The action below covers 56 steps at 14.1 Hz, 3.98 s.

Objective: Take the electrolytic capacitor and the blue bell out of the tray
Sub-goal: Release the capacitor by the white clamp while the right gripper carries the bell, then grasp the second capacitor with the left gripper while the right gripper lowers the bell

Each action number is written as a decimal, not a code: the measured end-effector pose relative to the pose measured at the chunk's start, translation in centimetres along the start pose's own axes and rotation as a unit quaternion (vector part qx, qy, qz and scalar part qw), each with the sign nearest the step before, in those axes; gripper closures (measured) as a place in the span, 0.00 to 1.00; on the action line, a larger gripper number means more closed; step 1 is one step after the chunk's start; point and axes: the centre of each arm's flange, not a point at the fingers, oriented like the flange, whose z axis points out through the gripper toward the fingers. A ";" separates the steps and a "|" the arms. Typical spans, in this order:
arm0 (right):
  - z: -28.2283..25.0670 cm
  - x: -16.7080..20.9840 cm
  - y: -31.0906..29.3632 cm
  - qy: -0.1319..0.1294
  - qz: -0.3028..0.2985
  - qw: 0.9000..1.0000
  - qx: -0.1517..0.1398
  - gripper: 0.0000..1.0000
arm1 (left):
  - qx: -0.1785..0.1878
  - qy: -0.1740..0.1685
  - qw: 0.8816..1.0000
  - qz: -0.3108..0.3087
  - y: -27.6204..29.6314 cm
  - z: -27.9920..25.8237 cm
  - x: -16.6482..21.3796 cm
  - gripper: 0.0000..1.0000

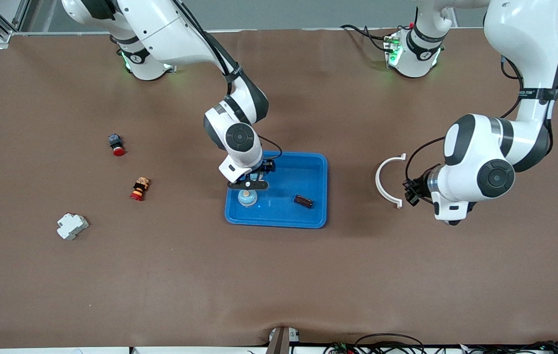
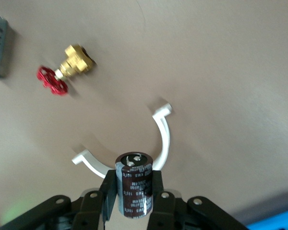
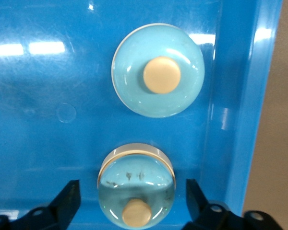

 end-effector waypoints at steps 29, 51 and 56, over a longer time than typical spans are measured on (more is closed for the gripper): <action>-22.6 9.2 23.5 -0.034 -0.206 0.978 -0.003 0.35 | 0.043 -0.074 0.995 -0.055 -2.6 9.6 5.3 0.37; -9.3 13.2 47.5 -0.021 -0.437 0.899 -0.014 0.35 | -0.068 -0.029 0.997 0.027 14.1 2.9 -13.5 0.00; -6.0 12.5 47.8 0.001 -0.450 0.893 -0.024 0.35 | -0.115 -0.023 0.991 -0.069 18.8 7.3 -17.7 0.03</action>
